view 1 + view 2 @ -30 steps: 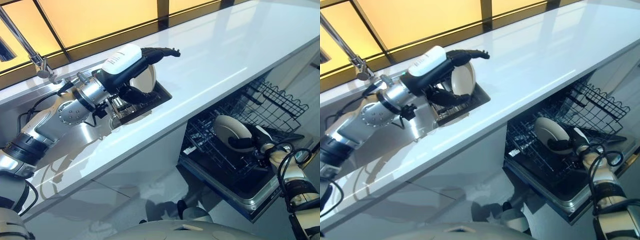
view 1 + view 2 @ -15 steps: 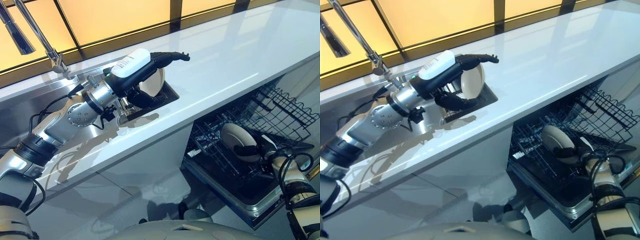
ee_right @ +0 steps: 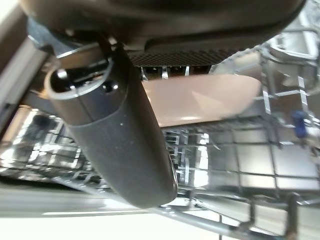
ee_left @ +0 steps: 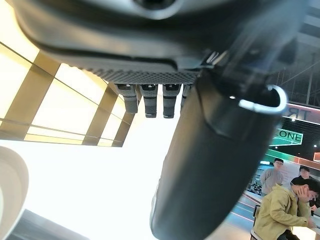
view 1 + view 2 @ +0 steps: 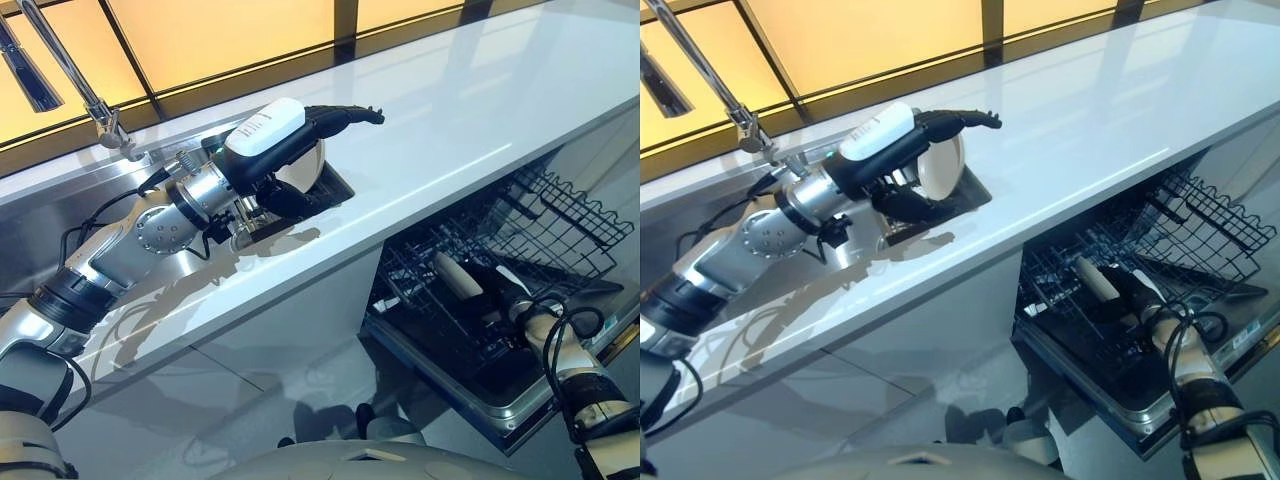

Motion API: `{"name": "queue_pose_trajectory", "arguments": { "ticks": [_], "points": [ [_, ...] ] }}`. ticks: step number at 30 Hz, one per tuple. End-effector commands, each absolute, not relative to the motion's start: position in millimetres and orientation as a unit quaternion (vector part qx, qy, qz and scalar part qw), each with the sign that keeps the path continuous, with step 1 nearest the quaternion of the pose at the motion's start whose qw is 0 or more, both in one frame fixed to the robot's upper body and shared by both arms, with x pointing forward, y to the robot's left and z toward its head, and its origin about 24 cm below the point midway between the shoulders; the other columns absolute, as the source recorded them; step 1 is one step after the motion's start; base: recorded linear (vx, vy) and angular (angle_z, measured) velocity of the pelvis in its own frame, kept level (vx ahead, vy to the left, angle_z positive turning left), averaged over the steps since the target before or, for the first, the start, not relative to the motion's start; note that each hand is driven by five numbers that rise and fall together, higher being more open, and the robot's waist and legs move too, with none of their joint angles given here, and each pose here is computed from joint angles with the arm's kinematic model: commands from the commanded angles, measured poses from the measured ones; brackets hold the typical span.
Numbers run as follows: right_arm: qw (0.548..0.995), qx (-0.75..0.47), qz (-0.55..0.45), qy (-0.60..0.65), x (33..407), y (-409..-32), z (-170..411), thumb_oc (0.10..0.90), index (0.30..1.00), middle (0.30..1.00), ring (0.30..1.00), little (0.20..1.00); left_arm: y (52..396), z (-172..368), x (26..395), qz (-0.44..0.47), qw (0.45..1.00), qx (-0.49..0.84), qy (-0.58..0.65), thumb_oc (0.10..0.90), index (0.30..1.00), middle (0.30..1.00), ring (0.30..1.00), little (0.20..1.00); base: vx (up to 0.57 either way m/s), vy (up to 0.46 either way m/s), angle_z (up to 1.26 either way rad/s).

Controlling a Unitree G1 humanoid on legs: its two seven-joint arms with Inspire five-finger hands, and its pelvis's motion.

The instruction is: Pick up plates and place into dishwasher.

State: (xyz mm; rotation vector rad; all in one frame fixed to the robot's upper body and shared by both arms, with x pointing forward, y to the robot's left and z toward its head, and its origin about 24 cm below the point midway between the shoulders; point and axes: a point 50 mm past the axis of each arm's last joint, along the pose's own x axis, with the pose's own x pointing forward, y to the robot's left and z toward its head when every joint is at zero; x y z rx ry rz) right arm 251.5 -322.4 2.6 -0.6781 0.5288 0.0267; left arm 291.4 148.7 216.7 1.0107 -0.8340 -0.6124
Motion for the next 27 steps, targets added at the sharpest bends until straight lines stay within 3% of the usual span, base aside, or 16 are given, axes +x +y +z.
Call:
{"name": "queue_pose_trajectory", "arguments": {
  "ticks": [1, 16, 27],
  "points": [
    [0.912, -0.389, -0.048, 0.121, 276.2, -341.4, 72.2, 0.800, 0.900, 0.900, 0.900, 0.900, 148.2, 274.0, 290.2, -0.224, 0.721, 0.447, -0.479, 0.800, 0.900, 0.900, 0.900, 0.900, 0.00, 0.000, 0.00],
    [0.888, -0.381, -0.087, -0.241, 239.2, -313.3, 183.3, 0.800, 0.900, 0.900, 0.900, 0.900, 196.7, 265.1, 293.7, -0.152, 0.753, 0.470, -0.434, 0.800, 0.900, 0.900, 0.900, 0.900, 0.00, 0.026, -0.08],
    [0.879, -0.379, -0.087, -0.278, 226.7, -309.0, 188.9, 0.800, 0.900, 0.900, 0.900, 0.900, 230.9, 249.8, 301.0, -0.080, 0.794, 0.468, -0.379, 0.800, 0.900, 0.900, 0.900, 0.900, 0.01, 0.010, -0.07]
  ]
}}
